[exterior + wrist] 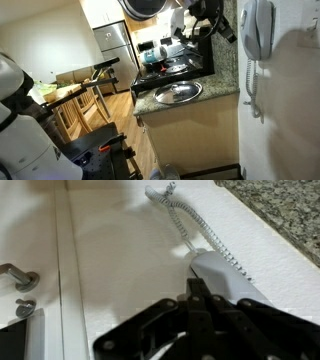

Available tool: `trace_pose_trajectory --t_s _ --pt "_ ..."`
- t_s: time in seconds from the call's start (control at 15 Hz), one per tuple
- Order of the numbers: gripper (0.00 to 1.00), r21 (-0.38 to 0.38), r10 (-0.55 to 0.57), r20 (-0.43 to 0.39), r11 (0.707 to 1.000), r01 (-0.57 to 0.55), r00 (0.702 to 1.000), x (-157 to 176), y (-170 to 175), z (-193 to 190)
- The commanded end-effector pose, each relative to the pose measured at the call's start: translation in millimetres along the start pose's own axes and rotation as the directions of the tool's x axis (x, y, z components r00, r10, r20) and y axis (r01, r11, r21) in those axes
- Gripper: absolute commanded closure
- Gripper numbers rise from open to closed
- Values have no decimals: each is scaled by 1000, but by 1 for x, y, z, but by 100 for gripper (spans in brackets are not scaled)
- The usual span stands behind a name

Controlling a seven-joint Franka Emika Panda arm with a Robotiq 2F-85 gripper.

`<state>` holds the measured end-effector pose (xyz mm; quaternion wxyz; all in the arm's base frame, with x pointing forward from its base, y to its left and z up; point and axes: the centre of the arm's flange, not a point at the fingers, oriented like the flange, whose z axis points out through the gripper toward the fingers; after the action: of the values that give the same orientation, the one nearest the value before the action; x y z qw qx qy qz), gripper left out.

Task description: Turn off the light switch

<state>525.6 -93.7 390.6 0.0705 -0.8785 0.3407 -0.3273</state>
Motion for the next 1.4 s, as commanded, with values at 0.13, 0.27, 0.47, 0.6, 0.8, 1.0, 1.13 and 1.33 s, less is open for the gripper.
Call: trace_pose_trajectory --t_s 0.13,0.27,0.47,0.6,0.8,1.0,1.13,1.33 --pt "99 1 8 -6 1000 -8 1000 4 -1 2" --pt "99 -1 9 -5 1000 -9 1000 5 -1 3" --pt "100 -63 59 -28 996 -61 998 9 14 9" --pt "100 -84 109 -19 990 -110 994 24 27 20" --pt "100 -122 153 -41 980 -157 987 45 34 32" --pt "100 -117 185 -77 974 -193 980 62 25 40" --pt "100 -121 194 -104 971 -206 975 70 14 46" --pt "99 -103 190 -106 974 -201 976 72 28 44"
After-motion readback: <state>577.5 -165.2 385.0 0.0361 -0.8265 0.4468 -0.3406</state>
